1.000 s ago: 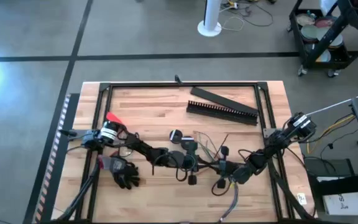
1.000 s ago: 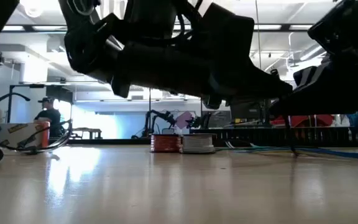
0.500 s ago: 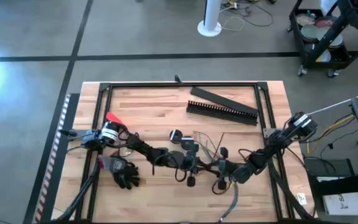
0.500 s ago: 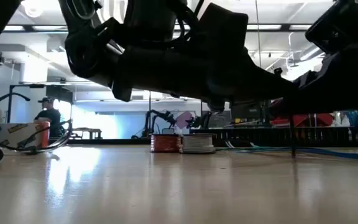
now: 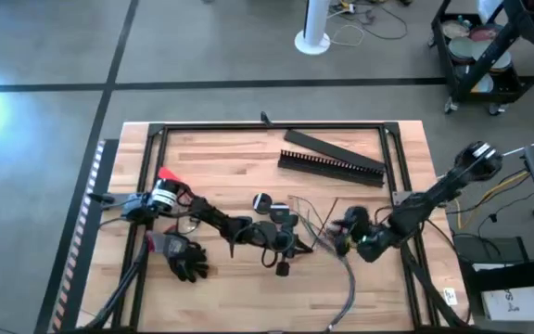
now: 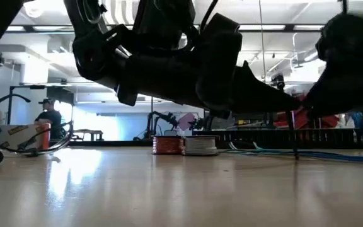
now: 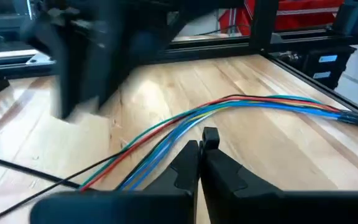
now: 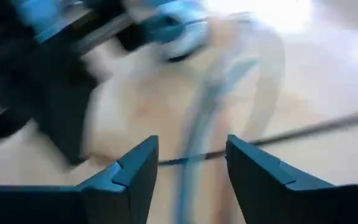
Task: Ziptie cables
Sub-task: Wrap the black zip tie on the cables
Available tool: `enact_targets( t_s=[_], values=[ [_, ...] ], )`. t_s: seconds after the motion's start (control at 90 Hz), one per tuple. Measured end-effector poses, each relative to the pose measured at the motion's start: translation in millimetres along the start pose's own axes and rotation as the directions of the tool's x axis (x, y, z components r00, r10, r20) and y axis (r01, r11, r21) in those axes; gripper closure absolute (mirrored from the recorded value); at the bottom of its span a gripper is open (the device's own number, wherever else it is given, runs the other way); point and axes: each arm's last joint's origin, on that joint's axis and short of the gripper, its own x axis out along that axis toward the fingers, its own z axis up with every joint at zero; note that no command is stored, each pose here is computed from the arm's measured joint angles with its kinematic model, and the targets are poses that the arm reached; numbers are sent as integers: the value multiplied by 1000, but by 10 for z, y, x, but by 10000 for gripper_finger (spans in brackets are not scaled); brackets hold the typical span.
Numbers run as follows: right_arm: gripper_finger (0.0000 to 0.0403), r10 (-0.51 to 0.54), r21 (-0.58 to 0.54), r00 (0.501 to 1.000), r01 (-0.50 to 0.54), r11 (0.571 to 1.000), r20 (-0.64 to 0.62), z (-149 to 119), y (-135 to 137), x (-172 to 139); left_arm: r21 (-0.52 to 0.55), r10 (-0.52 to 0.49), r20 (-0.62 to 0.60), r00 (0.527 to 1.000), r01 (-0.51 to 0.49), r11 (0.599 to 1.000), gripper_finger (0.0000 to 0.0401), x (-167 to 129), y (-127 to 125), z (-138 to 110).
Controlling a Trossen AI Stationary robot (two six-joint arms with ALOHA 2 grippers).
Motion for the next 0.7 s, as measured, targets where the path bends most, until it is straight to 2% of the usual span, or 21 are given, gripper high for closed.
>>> enact_targets(
  t_s=[0.122,0.356,0.489,0.7],
  values=[
    [252,-126,101,992,124,987,11,159,-261,-10,0,2,-9,1000,-2,1000,401,0,2,-9],
    [270,-176,237,983,160,958,47,238,-597,219,0,8,-13,1000,-8,1000,401,0,23,-12],
    [276,-143,258,989,128,958,40,232,-732,379,0,8,-16,1000,-8,1000,401,0,23,-15],
    [270,-184,211,981,169,963,54,248,-909,496,0,8,-15,1000,-8,1000,401,-1,23,-12]
  ],
)
